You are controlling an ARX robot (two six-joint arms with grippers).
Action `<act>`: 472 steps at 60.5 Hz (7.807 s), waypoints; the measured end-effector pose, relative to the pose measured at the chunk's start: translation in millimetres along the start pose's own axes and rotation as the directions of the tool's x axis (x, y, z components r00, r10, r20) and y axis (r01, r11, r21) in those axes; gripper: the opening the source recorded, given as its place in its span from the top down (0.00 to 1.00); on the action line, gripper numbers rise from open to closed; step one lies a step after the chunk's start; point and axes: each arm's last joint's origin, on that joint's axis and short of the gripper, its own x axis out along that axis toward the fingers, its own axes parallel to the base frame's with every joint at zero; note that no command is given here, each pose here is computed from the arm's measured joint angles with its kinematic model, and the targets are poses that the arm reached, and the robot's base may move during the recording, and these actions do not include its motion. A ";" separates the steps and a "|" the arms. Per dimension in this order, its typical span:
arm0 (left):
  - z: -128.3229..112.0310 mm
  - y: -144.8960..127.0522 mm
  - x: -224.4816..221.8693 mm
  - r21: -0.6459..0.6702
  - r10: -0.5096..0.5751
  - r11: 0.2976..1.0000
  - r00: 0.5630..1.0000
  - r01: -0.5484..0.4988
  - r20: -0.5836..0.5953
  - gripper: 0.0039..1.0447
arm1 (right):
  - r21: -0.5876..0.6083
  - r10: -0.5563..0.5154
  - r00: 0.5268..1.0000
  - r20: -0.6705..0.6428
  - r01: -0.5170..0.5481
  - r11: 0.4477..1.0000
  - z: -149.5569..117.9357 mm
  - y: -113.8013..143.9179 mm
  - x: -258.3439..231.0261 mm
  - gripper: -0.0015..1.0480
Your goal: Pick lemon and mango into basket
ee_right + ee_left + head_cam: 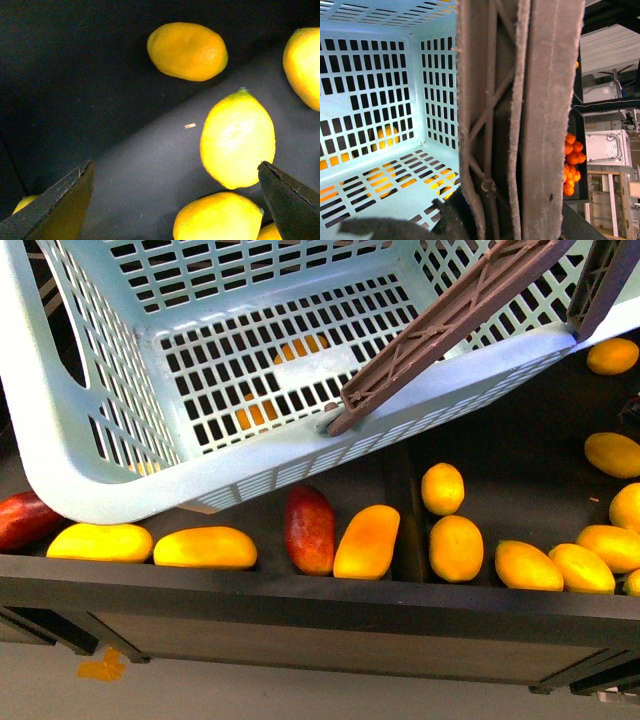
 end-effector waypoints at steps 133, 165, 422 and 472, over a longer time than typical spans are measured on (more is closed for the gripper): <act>-0.2 0.0 0.1 0.000 0.000 1.000 1.000 0.000 -0.001 0.85 | -0.157 0.113 0.993 -0.036 -0.118 0.981 1.1 -39.6 -8.3 0.44; -0.2 0.0 0.1 0.000 0.000 1.000 1.000 0.000 -0.001 0.85 | -0.420 0.585 0.772 0.248 -0.459 0.783 36.1 32.1 -214.0 0.44; -2.2 1.8 -1.1 0.004 0.005 1.000 1.000 -0.005 -0.007 0.85 | -0.294 0.146 0.989 -0.035 -0.150 0.944 -100.9 2.2 -249.2 0.08; -1.3 2.6 -1.0 -0.002 0.007 1.000 1.000 -0.007 -0.006 0.85 | 0.004 -0.120 0.941 -0.317 0.128 0.992 -116.4 2.1 -53.6 0.08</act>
